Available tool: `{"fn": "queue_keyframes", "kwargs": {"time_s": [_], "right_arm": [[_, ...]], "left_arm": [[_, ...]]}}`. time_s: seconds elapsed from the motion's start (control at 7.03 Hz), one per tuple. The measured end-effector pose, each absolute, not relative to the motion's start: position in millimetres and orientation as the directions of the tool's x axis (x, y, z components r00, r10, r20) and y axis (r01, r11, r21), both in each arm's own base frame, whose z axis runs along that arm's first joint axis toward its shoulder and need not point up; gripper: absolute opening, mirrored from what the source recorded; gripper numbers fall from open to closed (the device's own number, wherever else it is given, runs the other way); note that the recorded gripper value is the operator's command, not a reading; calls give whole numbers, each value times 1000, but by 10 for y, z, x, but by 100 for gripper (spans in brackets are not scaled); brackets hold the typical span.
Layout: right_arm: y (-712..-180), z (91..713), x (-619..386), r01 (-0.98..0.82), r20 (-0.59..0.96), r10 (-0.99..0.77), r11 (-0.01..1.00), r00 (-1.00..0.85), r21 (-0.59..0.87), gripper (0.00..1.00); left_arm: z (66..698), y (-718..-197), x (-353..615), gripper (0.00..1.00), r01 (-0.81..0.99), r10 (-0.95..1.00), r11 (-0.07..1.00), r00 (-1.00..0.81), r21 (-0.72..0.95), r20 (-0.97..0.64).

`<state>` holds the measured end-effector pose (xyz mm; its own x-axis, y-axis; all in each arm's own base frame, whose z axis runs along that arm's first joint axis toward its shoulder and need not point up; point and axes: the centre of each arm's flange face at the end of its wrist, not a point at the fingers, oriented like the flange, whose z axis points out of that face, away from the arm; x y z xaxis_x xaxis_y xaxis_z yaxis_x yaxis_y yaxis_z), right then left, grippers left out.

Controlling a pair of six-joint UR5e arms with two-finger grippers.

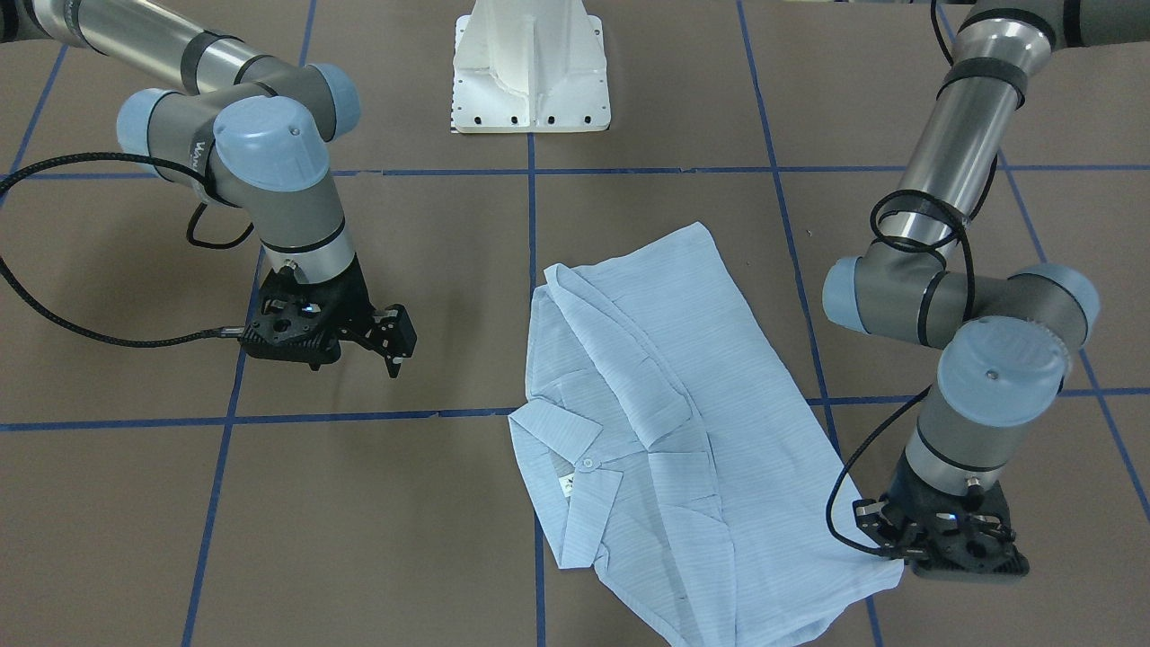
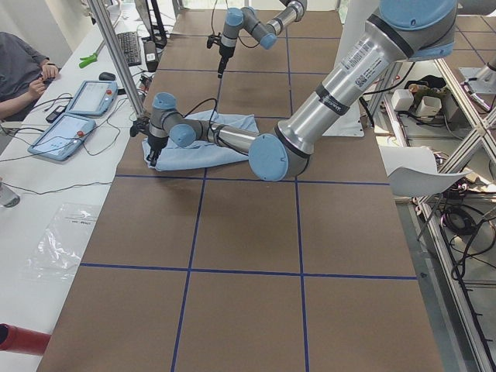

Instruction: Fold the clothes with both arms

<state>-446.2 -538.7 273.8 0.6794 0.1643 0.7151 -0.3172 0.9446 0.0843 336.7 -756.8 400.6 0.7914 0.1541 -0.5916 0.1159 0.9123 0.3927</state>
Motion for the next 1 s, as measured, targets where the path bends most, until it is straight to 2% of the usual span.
{"fn": "queue_keyframes", "kwargs": {"time_s": [0.43, 0.57, 0.85, 1.0], "right_arm": [[-5661, 2123, -5387, -410, 706, 312, 912, 636, -33, 96], [-5721, 1974, -5692, -454, 694, 363, 889, 621, -59, 91], [-5720, 1921, -6093, -510, 694, 413, 857, 590, -76, 74], [-5675, 1943, -6199, -520, 694, 417, 851, 587, -72, 70]], "left_arm": [[4158, -7146, 3009, 100, 70, 241, 925, 651, 373, -720], [4167, -7052, 2955, 100, 72, 245, 925, 638, 373, -730], [4168, -6996, 2925, 100, 79, 240, 926, 631, 369, -738], [4174, -6980, 2925, 100, 83, 234, 928, 630, 363, -741]]}}
